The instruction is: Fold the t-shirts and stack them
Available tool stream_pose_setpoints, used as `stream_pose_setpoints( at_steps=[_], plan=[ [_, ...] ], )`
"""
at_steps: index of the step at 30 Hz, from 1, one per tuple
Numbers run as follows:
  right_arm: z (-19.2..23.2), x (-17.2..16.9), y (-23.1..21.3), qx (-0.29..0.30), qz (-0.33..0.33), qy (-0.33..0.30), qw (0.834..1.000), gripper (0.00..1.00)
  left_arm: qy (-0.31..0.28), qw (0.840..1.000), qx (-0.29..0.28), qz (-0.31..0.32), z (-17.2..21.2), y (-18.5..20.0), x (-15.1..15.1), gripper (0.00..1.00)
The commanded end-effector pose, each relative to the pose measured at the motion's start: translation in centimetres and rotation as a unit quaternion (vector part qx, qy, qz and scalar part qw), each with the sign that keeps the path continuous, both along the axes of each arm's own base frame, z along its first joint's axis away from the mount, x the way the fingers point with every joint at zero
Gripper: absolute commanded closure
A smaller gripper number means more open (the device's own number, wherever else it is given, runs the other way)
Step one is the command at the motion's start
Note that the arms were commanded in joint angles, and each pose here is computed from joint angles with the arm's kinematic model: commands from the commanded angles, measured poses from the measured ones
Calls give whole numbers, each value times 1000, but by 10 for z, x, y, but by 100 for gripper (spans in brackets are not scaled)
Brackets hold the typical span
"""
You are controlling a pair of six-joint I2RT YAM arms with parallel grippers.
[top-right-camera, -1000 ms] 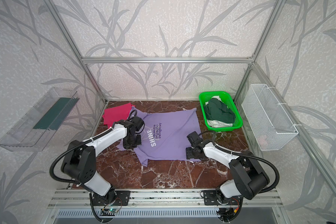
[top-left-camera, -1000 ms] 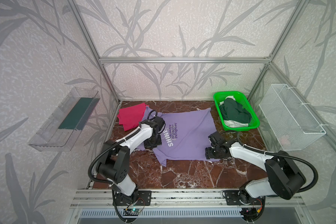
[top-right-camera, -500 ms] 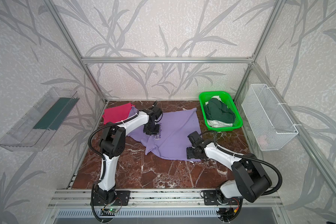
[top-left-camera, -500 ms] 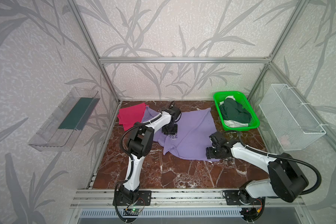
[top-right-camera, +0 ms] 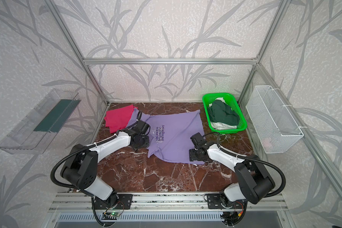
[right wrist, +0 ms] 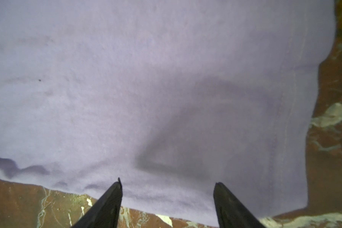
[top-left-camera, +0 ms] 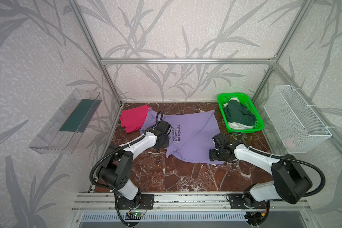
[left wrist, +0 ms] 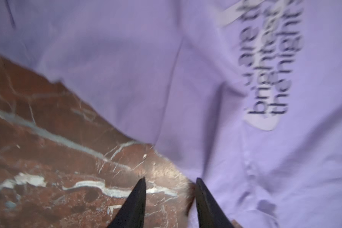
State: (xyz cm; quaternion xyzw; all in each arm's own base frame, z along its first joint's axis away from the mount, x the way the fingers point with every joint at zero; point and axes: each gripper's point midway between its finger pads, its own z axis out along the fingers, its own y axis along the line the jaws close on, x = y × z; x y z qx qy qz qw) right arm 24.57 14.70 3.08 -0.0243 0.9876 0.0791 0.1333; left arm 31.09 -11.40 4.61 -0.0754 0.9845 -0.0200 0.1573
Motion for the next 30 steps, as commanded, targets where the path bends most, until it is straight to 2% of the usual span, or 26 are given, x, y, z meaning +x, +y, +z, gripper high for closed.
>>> stream_pose_setpoints(
  at_steps=[1, 14, 19, 25, 30],
  plan=[
    [4, 0, -1, 0, -3, 1, 1000, 26, -31, 996, -75, 30, 3, -10, 11, 59],
    [9, -2, -2, 2, -6, -2, 1000, 26, -25, 994, -98, 46, -16, -11, 33, 66],
    [11, -1, -4, 0, -7, -3, 1000, 26, -20, 994, -100, 48, -20, -13, 36, 78],
    [10, -1, -3, 1, -8, -4, 1000, 26, -6, 995, -80, 59, -18, -4, 25, 98],
    [10, -2, -5, -2, -11, -1, 1000, 26, 13, 995, -51, 82, -6, 14, 0, 100]
  ],
)
